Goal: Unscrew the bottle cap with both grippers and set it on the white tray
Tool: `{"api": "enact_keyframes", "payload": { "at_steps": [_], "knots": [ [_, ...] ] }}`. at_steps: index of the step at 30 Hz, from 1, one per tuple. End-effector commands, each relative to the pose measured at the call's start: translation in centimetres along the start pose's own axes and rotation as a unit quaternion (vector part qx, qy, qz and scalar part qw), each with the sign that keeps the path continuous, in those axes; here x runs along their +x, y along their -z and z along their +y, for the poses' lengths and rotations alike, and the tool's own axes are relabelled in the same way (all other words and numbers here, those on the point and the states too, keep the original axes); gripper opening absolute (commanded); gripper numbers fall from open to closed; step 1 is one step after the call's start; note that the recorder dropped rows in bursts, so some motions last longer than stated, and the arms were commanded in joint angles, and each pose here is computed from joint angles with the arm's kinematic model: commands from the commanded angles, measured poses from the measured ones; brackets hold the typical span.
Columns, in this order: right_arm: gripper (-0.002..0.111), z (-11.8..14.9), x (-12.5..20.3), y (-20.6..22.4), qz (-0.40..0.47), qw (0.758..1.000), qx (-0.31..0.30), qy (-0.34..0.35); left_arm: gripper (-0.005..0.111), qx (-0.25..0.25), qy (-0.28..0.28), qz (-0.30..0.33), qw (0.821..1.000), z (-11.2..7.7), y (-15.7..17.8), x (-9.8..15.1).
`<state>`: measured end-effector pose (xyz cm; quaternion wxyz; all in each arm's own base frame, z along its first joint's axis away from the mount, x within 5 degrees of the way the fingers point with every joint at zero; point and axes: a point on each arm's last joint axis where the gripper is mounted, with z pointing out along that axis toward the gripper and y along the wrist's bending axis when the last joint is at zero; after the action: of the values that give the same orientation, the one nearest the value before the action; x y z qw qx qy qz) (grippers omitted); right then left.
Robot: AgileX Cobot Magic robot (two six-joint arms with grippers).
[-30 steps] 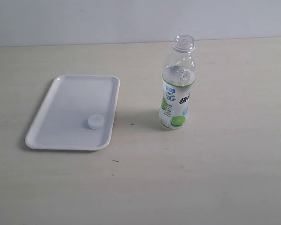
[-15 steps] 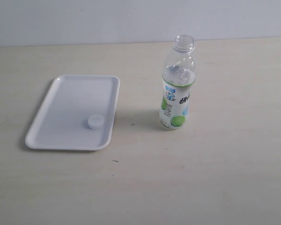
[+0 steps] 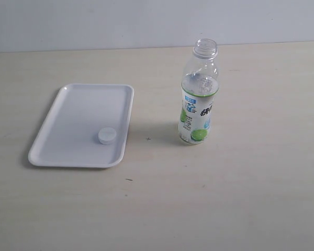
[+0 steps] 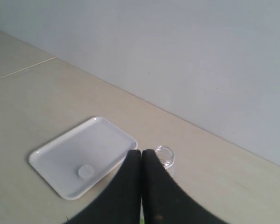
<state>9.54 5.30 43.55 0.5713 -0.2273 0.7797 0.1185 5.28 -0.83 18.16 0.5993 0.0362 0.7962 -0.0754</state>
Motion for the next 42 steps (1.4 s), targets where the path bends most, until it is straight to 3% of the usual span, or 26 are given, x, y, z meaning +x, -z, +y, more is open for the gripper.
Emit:
{"api": "enact_keyframes", "payload": {
  "at_steps": [1, 6, 9, 17, 22, 27, 37, 42],
  "knots": [
    [0.0, -0.1, 0.0, 0.0, -0.004, 1.0, 0.003, -0.001, 0.0, 0.005, 0.0, -0.003, 1.0, -0.1, 0.0, 0.0],
    [0.0, -0.2, 0.2, 0.0, 0.003, 1.0, 0.009, 0.025, 0.0, 0.005, 0.0, -0.003, 1.0, -0.1, 0.0, 0.0],
    [0.0, -0.3, 1.3, -0.6, 0.06, 0.998, 0.017, 0.032, 0.0, 0.005, 0.0, -0.003, 1.0, -0.1, 0.0, 0.0],
    [0.0, 0.2, 7.2, -5.3, 0.064, 0.996, 0.018, 0.051, 0.0, 0.005, 0.0, -0.003, 1.0, -0.1, 0.0, 0.0],
    [0.0, -1.3, 13.2, -5.1, 0.019, 0.996, 0.088, -0.02, 0.0, 0.005, 0.0, -0.003, 1.0, -0.1, 0.0, 0.0],
    [0.0, -2.1, 18.1, -3.5, -0.053, 0.98, 0.181, -0.063, 0.0, 0.005, 0.0, -0.003, 1.0, -0.1, 0.0, 0.0],
    [0.0, -1.9, 24.3, -2.7, -0.046, 0.958, 0.272, -0.079, 0.0, 0.005, 0.0, -0.003, 1.0, -0.1, 0.0, 0.0],
    [0.0, -1.7, 24.8, -2.2, -0.069, 0.954, 0.285, -0.07, 0.0, 0.005, 0.0, -0.003, 1.0, -0.1, 0.0, 0.0]
  ]
}}
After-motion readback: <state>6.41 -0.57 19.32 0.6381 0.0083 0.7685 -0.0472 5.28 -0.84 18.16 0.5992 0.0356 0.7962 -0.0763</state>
